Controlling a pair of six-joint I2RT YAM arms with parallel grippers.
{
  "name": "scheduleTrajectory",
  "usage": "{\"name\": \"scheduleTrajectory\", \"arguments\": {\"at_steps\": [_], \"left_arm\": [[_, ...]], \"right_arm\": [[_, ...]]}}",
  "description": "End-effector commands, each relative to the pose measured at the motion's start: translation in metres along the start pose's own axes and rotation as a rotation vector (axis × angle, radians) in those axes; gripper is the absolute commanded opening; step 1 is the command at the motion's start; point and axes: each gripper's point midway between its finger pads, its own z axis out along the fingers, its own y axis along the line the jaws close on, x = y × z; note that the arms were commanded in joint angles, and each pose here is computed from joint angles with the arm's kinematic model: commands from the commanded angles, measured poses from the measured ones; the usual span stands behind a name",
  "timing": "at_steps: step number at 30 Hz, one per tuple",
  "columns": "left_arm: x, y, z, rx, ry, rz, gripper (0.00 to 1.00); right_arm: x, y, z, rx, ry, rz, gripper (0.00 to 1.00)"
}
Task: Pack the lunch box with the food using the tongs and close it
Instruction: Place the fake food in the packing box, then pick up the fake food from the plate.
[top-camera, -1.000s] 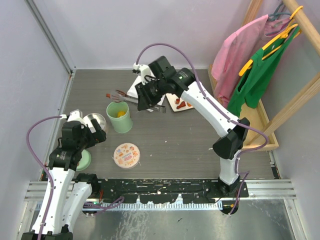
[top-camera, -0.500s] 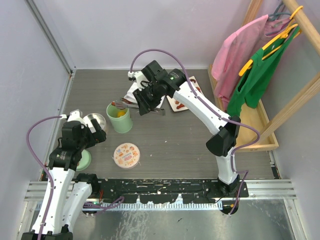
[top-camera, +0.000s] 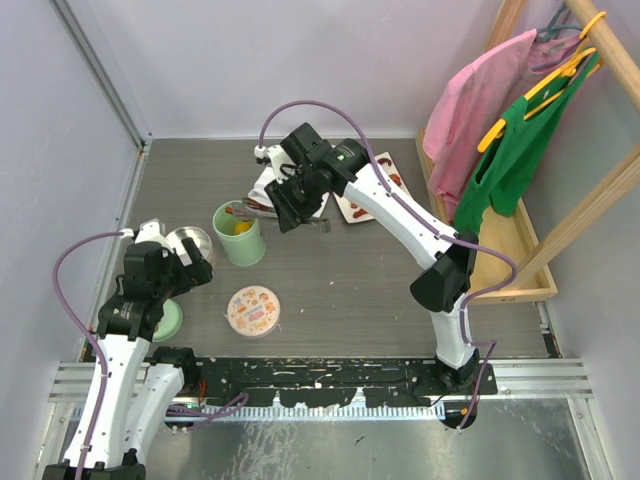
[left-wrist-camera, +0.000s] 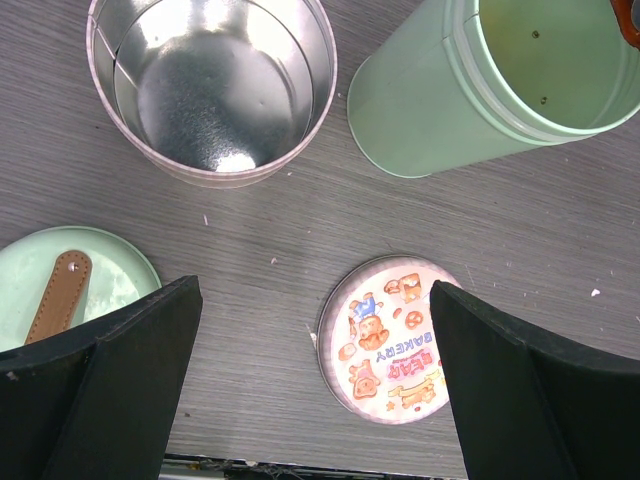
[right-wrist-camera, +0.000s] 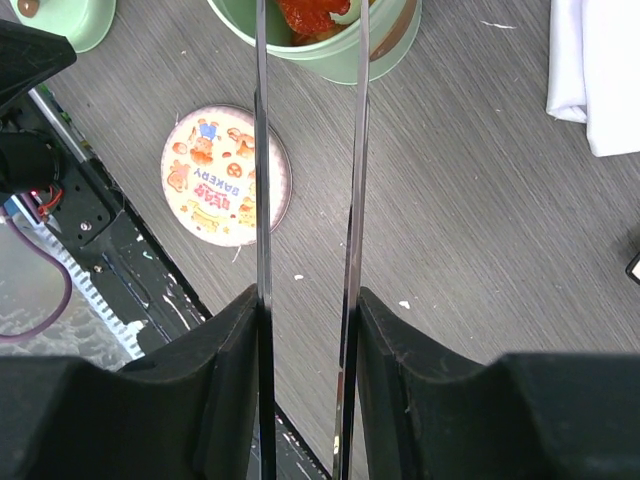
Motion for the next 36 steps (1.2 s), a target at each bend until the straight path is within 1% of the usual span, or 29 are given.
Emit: {"name": "scheduleTrajectory", "arguments": {"at_steps": [1, 11, 14, 16, 20, 23, 26, 29, 32, 36], "left_arm": [[-0.014, -0.007, -0.002, 0.020, -0.047, -0.007, 0.98], [-0.013, -0.006, -0.001, 0.017, -0.042, -0.005, 0.98], [-0.013, -0.006, -0.001, 0.017, -0.041, -0.005, 0.98], [-0.013, -0.006, -0.001, 0.017, -0.042, -0.005, 0.98], [-0.013, -0.006, -0.001, 0.018, -0.042, -0.006, 0.98], [-0.013, -0.006, -0.001, 0.019, -0.041, -0.006, 0.98], [-0.013, -0.006, -0.001, 0.020, -0.042, -0.005, 0.98], [-0.014, -0.006, -0.002, 0.019, -0.045, -0.005, 0.98], [-0.014, -0.006, -0.001, 0.019, -0.044, -0.005, 0.98], [-0.013, -0.006, -0.001, 0.018, -0.042, -0.005, 0.98]], "right_arm": [[-0.024, 0.007, -0.019, 0.008, -0.099, -0.044, 0.45], [-0.034, 0.013, -0.039, 0.010, -0.182, -0.057, 0.52], [-0.039, 0.006, -0.049, 0.067, -0.213, -0.054, 0.52], [-0.042, -0.007, -0.058, 0.145, -0.235, -0.040, 0.53], [-0.032, -0.051, -0.074, 0.354, -0.227, 0.029, 0.53], [-0.013, -0.093, -0.082, 0.474, -0.178, 0.128, 0.54], [0.013, -0.139, -0.089, 0.578, -0.125, 0.266, 0.54], [0.051, -0.185, -0.096, 0.704, -0.027, 0.378, 0.54], [0.076, -0.210, -0.100, 0.783, 0.032, 0.437, 0.53], [0.096, -0.231, -0.100, 0.844, 0.079, 0.495, 0.53]]}}
